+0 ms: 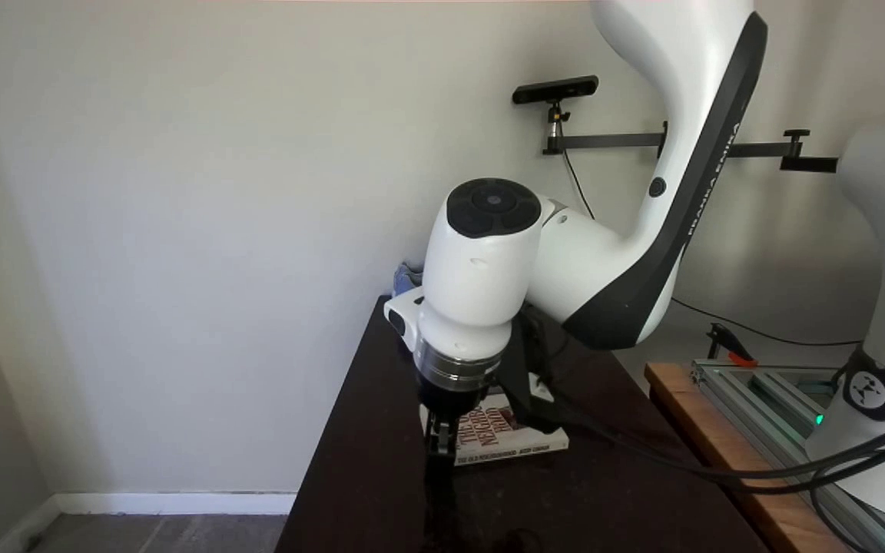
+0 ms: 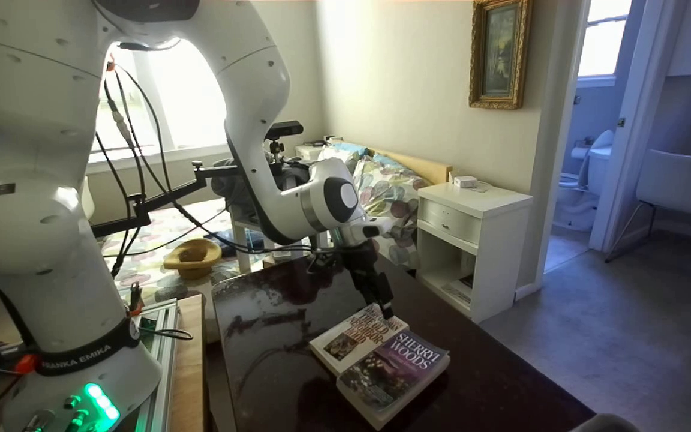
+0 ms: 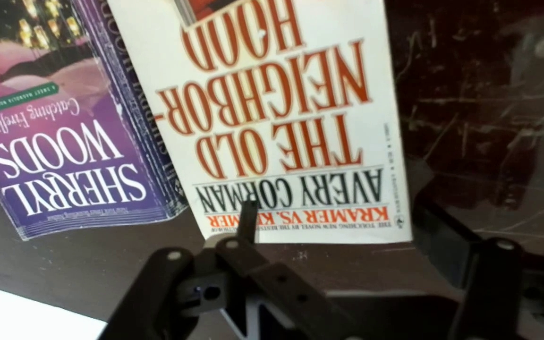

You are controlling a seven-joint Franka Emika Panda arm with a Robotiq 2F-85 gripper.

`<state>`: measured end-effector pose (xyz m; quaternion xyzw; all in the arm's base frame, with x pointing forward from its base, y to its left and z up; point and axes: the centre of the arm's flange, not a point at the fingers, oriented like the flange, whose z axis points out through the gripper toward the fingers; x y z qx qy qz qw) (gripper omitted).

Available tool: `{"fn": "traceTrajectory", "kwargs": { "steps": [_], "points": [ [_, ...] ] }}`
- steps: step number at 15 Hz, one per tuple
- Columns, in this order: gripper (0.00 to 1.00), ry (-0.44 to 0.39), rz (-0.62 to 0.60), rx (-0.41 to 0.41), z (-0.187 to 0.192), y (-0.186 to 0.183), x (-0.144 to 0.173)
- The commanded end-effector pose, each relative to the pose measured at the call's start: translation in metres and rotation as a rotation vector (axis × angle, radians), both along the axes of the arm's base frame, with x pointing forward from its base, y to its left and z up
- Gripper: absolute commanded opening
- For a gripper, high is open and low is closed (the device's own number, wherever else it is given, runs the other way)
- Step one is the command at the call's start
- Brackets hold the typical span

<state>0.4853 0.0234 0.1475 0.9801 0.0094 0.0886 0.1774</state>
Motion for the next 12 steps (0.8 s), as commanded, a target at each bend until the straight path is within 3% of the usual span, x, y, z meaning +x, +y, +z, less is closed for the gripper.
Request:
{"fn": "traceTrajectory", "kwargs": {
  "steps": [1, 3, 5, 9, 12],
  "points": [
    [0.54, -0.006, -0.039, 0.007, -0.0136, 0.0001, 0.0124],
    [0.40, -0.010, -0.042, 0.008, -0.0132, 0.0010, 0.0148],
    [0.36, -0.012, -0.045, 0.007, -0.0129, 0.0005, 0.0157],
    [0.13, -0.024, -0.048, 0.009, -0.0084, 0.0002, 0.0207],
    [0.04, -0.028, -0.052, 0.011, -0.0057, 0.0000, 0.0217]
  ]
}}
